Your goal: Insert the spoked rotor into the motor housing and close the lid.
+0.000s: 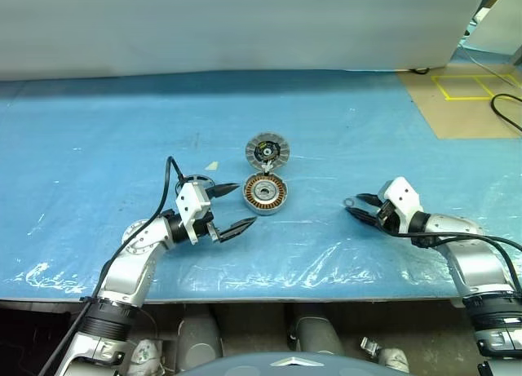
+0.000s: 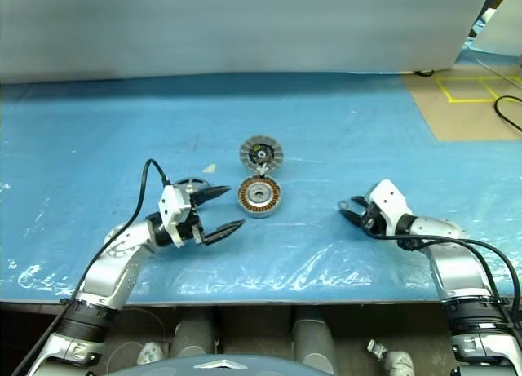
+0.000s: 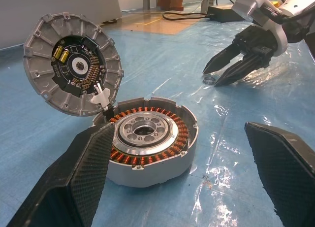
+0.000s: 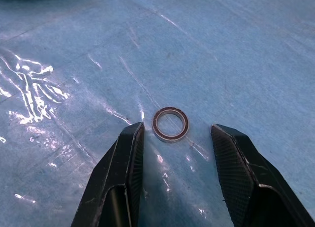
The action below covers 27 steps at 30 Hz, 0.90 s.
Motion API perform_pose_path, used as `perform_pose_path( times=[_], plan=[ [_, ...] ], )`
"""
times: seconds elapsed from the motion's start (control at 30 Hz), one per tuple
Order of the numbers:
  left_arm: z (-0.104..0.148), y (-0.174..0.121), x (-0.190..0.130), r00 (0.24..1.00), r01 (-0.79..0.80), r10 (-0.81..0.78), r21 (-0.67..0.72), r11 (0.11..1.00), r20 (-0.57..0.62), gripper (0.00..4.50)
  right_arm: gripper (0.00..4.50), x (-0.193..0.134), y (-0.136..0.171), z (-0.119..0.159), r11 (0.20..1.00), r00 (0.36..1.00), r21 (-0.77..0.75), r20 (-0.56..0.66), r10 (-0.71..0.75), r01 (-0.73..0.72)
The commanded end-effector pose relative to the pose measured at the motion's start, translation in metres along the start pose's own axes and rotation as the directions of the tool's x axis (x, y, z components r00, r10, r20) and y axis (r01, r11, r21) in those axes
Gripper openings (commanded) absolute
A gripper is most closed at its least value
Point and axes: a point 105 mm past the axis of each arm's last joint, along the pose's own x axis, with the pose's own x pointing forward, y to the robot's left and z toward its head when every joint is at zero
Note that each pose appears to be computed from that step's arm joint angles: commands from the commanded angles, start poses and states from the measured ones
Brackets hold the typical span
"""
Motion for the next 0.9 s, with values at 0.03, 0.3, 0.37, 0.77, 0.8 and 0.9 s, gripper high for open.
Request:
perform_pose_path(
  times=[0.03,0.3,0.37,0.77,0.8,0.9],
  plan=[
    [0.008,0.002,-0.003,1.0,-0.009,0.009,0.022,1.0,0.026,4.5,2.23,0.004,0.005,0.0,1.0,1.0,-0.011,-0.004,0.026,-0.026],
    [0.008,0.002,-0.004,1.0,-0.013,0.013,0.022,1.0,0.022,4.5,2.23,0.005,0.005,-0.002,1.0,1.0,-0.009,-0.016,0.024,-0.024],
    [0.008,0.002,-0.004,1.0,-0.013,0.013,0.023,1.0,0.023,4.5,2.23,0.004,0.003,-0.005,1.0,0.999,-0.009,-0.031,0.015,-0.015],
    [0.009,0.003,-0.004,1.0,-0.011,0.01,0.028,1.0,0.022,4.5,0.63,0.002,-0.002,-0.009,0.998,0.998,-0.059,-0.062,-0.005,0.002],
    [0.009,0.003,-0.004,1.0,-0.011,0.01,0.028,1.0,0.021,4.5,0.63,0.004,-0.001,-0.002,0.998,1.0,-0.055,-0.031,0.002,-0.004],
    [0.009,0.004,-0.005,1.0,-0.012,0.011,0.028,1.0,0.022,4.5,0.63,0.011,0.007,0.026,0.999,0.995,-0.03,0.088,0.048,-0.046]
  ],
)
